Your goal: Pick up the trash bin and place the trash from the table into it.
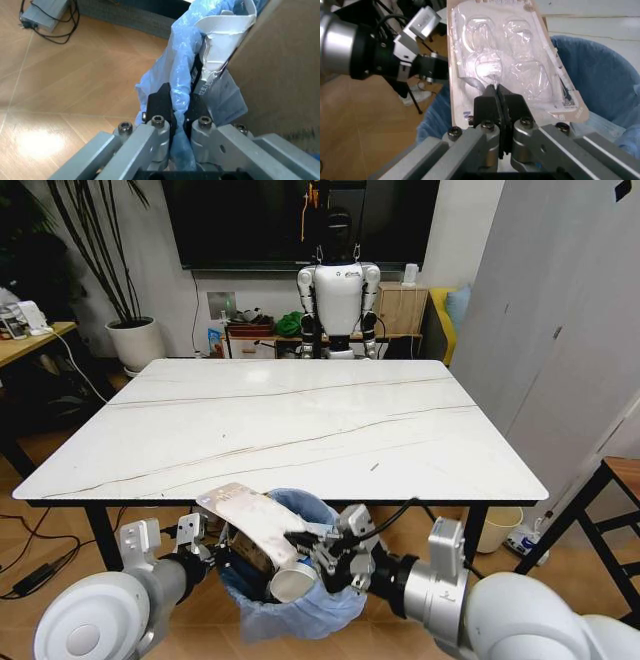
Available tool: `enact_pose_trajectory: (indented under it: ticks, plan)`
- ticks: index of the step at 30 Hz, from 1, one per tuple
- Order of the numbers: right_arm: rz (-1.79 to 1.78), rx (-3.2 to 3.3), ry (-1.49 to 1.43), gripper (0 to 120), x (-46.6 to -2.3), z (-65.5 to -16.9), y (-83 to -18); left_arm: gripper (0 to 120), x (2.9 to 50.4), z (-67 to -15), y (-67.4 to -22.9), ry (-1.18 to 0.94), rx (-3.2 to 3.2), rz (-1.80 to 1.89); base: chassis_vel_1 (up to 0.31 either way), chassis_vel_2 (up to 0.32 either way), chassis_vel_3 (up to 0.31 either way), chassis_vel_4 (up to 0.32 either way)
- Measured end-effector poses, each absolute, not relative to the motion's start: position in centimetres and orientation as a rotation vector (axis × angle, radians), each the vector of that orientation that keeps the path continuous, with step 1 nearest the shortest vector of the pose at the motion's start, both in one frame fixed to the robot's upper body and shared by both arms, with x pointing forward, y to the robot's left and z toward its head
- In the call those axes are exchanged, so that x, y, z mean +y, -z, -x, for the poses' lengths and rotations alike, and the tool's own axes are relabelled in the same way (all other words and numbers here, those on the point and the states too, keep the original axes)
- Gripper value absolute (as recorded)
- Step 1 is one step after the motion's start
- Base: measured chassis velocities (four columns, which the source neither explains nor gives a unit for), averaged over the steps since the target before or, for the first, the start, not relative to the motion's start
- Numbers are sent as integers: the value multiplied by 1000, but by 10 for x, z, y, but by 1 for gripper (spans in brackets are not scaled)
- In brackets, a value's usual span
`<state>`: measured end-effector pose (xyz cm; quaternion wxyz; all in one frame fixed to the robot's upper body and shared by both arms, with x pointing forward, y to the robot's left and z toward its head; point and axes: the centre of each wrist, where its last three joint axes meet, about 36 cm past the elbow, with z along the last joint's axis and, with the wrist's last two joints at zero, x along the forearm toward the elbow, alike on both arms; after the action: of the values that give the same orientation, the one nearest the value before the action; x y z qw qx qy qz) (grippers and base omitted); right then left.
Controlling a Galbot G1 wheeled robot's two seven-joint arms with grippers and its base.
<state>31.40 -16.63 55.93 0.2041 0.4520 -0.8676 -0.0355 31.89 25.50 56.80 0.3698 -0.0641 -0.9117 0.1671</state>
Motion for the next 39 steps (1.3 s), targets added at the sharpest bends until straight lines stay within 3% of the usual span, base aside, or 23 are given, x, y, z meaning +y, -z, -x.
enact_pose_trajectory:
  ticks: [18, 22, 31, 35, 39]
  plan:
    - [-1227, -2417, -5, 1, -164, -329, -546, 0, 255, -321, -568, -430, -2340, 168, 0, 0, 0, 0]
    - [-1253, -2436, -15, 19, -165, -328, -555, 0, 255, -322, -567, -432, -2338, 165, 0, 0, 0, 0]
    - [-1277, -2487, -13, 47, -166, -331, -572, 0, 257, -322, -565, -432, -2332, 158, 0, 0, 0, 0]
    - [-1281, -2565, 17, 66, -166, -333, -590, 0, 256, -319, -563, -428, -2322, 155, 0, 0, 0, 0]
    - [-1250, -2641, 53, 77, -166, -337, -600, 0, 255, -315, -562, -424, -2313, 156, 0, 0, 0, 0]
